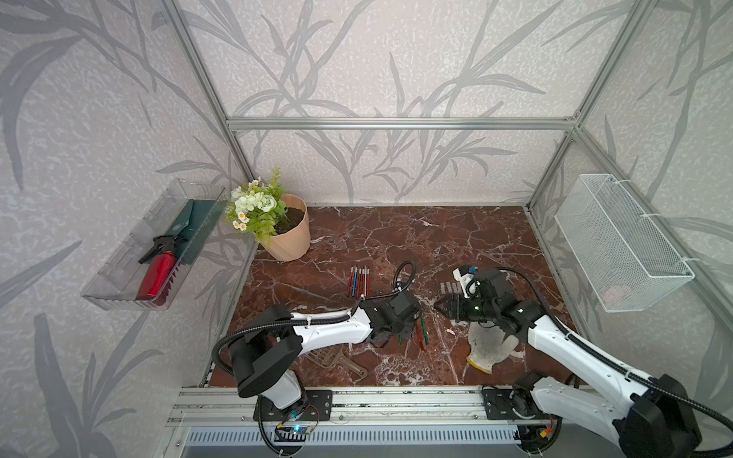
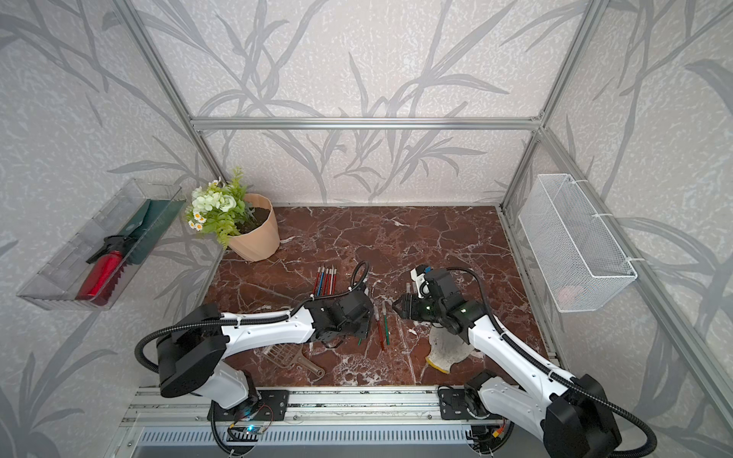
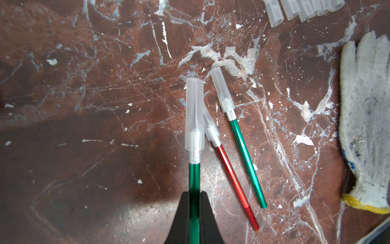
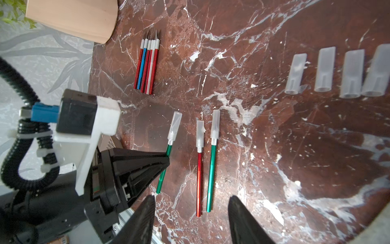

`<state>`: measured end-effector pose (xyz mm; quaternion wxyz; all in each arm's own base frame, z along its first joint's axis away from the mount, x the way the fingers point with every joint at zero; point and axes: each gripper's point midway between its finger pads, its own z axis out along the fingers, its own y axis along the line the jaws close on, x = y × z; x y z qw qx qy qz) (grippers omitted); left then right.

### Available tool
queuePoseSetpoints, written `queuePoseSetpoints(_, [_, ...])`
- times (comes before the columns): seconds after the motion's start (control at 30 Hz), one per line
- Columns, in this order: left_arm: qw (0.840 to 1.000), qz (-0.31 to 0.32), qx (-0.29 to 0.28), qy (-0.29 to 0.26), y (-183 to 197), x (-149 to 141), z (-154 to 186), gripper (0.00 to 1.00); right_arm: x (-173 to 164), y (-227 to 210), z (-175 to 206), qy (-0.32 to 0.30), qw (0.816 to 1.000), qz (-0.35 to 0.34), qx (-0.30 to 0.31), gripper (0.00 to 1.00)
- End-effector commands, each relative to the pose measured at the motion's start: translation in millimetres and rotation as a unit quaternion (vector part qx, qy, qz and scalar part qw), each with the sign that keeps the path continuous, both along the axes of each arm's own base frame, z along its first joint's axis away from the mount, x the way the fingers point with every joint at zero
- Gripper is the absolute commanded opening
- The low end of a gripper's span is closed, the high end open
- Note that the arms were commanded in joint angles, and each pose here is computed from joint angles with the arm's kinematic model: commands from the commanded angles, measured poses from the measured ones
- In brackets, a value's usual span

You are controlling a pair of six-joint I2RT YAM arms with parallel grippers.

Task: Remove protective caps from carving knives
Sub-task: Pick up the carving knife from the center of the board, then remove the protective sleeve from the carving knife.

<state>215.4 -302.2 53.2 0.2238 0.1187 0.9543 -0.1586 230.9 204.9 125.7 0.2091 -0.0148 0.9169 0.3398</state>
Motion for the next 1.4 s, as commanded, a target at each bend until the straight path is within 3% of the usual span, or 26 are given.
queuePoseSetpoints(0.0, [0.999,-0.010,-0.017,-0.028,-2,5,13,0.09,19,13,18,-0.007,0.999,-0.027,0.022,0.54])
queuePoseSetpoints(0.37, [0.999,-0.017,-0.014,-0.039,3,5,16,0.08,33,44,9,0.004,0.999,-0.025,0.025,0.46])
queuePoseSetpoints(1.37, [0.999,-0.008,-0.012,-0.039,7,7,18,0.07,51,78,-20,0.029,0.999,-0.021,0.026,0.32])
